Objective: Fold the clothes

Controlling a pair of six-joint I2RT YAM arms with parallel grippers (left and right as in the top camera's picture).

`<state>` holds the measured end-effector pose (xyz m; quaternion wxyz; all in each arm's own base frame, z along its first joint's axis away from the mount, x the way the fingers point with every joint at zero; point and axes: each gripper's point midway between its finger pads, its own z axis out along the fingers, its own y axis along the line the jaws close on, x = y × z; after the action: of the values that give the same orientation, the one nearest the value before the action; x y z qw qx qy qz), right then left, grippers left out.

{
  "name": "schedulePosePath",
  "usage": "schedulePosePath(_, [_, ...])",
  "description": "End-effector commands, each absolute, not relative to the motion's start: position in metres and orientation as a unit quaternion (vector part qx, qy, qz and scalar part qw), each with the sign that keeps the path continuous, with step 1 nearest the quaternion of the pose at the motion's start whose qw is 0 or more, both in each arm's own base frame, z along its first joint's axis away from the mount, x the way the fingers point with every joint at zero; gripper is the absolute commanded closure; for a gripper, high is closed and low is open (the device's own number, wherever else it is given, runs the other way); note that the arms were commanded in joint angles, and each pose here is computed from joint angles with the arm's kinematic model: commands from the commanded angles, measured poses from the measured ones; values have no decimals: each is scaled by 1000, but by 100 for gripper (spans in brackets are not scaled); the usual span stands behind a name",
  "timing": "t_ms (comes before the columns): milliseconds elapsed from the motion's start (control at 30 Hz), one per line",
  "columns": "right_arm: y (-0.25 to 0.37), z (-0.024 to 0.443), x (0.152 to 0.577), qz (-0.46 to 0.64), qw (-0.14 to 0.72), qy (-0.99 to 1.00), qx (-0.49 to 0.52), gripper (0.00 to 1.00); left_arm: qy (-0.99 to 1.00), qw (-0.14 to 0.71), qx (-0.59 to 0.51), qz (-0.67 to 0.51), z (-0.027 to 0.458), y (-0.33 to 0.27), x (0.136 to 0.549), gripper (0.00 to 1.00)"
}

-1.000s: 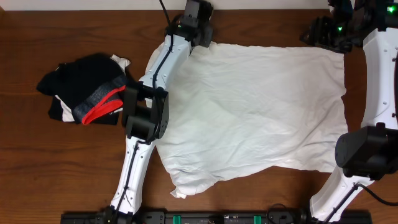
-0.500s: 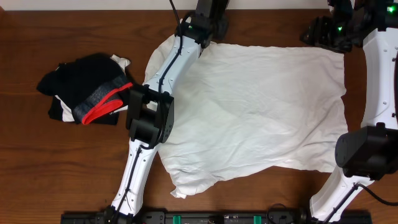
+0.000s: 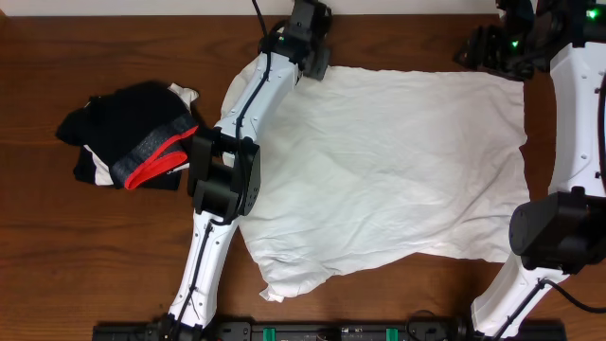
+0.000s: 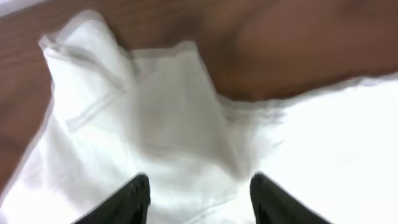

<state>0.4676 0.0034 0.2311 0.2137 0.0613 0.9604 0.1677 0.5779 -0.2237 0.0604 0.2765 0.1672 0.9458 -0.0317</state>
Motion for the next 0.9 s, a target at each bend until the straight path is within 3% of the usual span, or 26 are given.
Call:
schedulePosePath(0, [1, 215, 465, 148, 194, 968, 58, 31, 949, 271, 158, -29, 88, -216, 567, 47])
schedulePosePath(100, [1, 208, 463, 148, 185, 970, 59, 31, 949, 279, 147, -4, 113, -199, 563, 47])
schedulePosePath(200, [2, 201, 460, 149, 177, 971, 60, 32, 943, 302, 141, -9, 134, -197, 567, 40])
schedulePosePath(433, [16, 180, 455, 163, 153, 973, 53, 31, 925, 353, 139, -31, 123, -213, 599, 23])
schedulePosePath(867, [42, 161, 450, 167, 135, 976, 28, 34, 910, 388, 139, -49, 61, -231, 635, 29])
